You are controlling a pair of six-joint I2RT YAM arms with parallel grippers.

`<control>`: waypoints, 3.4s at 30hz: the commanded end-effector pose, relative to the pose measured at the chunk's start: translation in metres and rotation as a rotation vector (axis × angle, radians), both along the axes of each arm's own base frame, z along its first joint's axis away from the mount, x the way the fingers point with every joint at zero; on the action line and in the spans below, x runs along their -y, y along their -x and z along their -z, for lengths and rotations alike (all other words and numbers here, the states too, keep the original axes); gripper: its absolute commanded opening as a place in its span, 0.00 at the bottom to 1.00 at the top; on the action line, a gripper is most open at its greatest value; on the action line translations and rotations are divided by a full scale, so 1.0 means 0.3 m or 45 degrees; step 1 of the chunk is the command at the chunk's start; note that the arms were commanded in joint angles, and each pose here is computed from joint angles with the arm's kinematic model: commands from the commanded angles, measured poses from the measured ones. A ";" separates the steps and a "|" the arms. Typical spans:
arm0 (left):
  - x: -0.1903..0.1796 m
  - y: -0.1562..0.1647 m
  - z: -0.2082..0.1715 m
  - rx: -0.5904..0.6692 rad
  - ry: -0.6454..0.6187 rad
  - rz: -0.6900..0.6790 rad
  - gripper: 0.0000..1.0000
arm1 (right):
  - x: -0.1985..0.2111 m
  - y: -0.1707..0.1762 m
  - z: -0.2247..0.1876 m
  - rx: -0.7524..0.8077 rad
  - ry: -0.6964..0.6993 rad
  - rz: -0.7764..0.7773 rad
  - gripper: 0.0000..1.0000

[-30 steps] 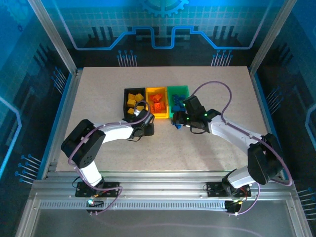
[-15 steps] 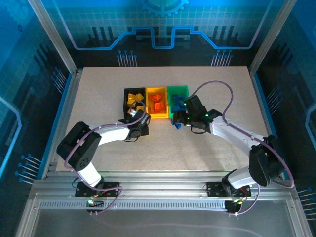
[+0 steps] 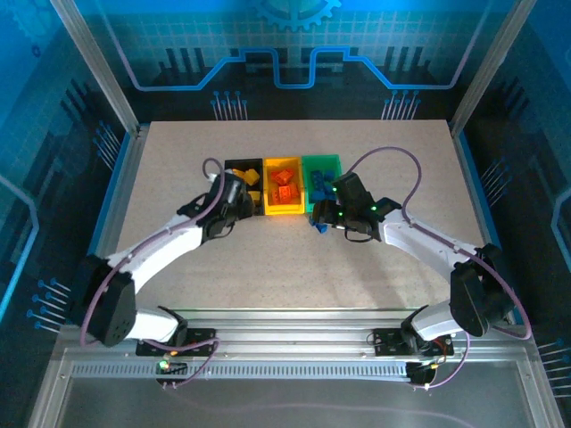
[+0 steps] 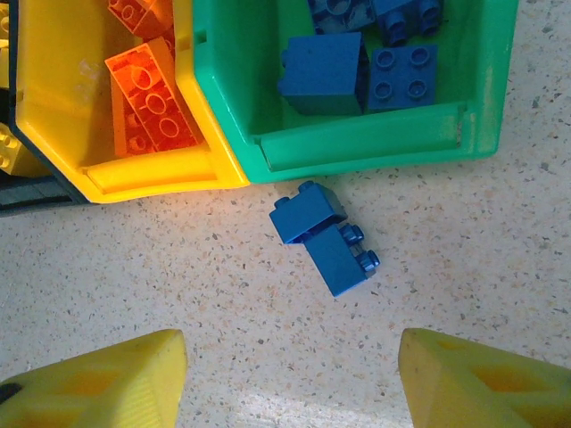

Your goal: Sort the legos into containers by color

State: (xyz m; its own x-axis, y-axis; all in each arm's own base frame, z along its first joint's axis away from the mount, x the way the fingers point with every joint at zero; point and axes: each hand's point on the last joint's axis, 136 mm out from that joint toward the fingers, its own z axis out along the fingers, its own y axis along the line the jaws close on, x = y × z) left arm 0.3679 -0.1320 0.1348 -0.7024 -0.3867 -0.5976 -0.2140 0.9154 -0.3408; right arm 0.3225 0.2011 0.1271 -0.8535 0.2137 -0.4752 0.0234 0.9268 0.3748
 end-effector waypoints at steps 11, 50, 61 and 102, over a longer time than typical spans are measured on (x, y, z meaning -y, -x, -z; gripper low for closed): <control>0.040 -0.277 0.038 -0.098 0.012 -0.014 0.73 | 0.028 0.046 0.078 -0.074 0.041 -0.054 0.68; -0.002 0.396 0.162 -0.045 0.470 -0.038 0.99 | 0.022 0.052 0.154 -0.067 0.180 -0.155 0.21; -0.001 0.421 0.177 -0.078 0.483 -0.034 0.99 | 0.018 -0.247 -0.002 0.003 0.237 0.041 0.30; -0.013 0.440 0.168 -0.090 0.467 -0.019 0.99 | -0.070 -0.161 0.327 -0.156 0.314 0.037 0.70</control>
